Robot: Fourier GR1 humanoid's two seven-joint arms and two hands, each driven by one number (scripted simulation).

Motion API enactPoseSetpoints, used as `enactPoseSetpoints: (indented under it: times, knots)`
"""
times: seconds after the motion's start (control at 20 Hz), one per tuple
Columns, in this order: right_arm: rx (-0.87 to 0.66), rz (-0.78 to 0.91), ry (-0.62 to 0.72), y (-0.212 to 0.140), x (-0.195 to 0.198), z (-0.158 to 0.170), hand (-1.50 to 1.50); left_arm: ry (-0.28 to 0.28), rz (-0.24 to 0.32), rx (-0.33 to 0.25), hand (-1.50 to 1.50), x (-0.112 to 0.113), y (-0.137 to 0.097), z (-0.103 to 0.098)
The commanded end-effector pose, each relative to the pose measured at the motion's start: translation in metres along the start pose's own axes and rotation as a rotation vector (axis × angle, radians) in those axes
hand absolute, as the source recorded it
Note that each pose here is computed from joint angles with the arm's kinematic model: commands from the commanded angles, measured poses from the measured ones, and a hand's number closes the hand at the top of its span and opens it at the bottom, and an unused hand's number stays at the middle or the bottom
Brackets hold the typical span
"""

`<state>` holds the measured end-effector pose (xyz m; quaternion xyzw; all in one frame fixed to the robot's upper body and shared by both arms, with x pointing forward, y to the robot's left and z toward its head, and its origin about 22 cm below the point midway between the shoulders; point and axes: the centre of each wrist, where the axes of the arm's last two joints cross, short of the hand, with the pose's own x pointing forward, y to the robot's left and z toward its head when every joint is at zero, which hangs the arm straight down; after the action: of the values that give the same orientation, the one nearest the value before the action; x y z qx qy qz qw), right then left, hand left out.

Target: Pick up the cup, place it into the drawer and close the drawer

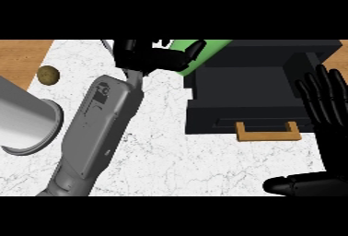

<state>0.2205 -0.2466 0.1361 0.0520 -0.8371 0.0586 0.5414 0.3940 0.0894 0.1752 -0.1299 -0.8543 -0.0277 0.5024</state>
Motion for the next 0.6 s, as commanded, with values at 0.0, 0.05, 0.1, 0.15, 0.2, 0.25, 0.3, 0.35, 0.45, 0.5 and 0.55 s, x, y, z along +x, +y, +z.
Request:
enactPoseSetpoints:
  times: [0.0, 0.05, 0.1, 0.15, 0.2, 0.25, 0.3, 0.35, 0.45, 0.5, 0.55]
  knots:
    - [-0.013, -0.012, -0.012, -0.005, -0.004, -0.006, -1.50, 0.018, -0.057, -0.012, 1.50, -0.004, -0.022, -0.012]
    - [0.002, 0.016, 0.010, -0.014, 0.003, 0.005, -1.50, 0.033, -0.049, -0.002, 1.50, -0.002, -0.026, -0.015]
    - [-0.010, 0.015, -0.009, -0.005, 0.003, -0.007, -1.50, 0.054, -0.051, -0.020, 1.50, -0.008, -0.030, -0.011]
    - [0.010, -0.007, 0.002, 0.002, 0.003, -0.017, -1.50, 0.038, -0.066, -0.001, 1.50, -0.021, -0.037, -0.014]
    - [0.007, -0.003, 0.008, 0.006, -0.008, 0.007, -1.50, 0.062, -0.037, 0.006, 1.50, -0.006, -0.037, -0.020]
    - [0.019, -0.011, -0.015, -0.016, 0.000, -0.001, -1.50, 0.057, -0.081, 0.024, 1.50, -0.038, -0.031, -0.010]
    - [0.015, -0.021, 0.001, -0.001, -0.002, 0.006, -1.50, 0.078, -0.049, 0.015, 1.50, -0.010, -0.045, -0.032]
    - [-0.004, -0.002, 0.010, -0.009, -0.003, -0.004, -1.50, 0.080, -0.051, 0.015, 1.50, -0.023, -0.033, -0.024]
    - [0.018, -0.014, -0.003, -0.004, -0.010, -0.002, -1.50, 0.078, -0.090, 0.030, 1.50, -0.022, -0.048, -0.034]
    - [0.003, -0.008, -0.002, -0.022, 0.004, -0.005, -1.50, 0.091, -0.068, 0.015, 1.50, -0.032, -0.044, -0.024]
    - [0.001, 0.000, -0.024, 0.010, -0.003, -0.004, -1.50, 0.081, -0.085, 0.013, 1.50, -0.027, -0.048, -0.036]
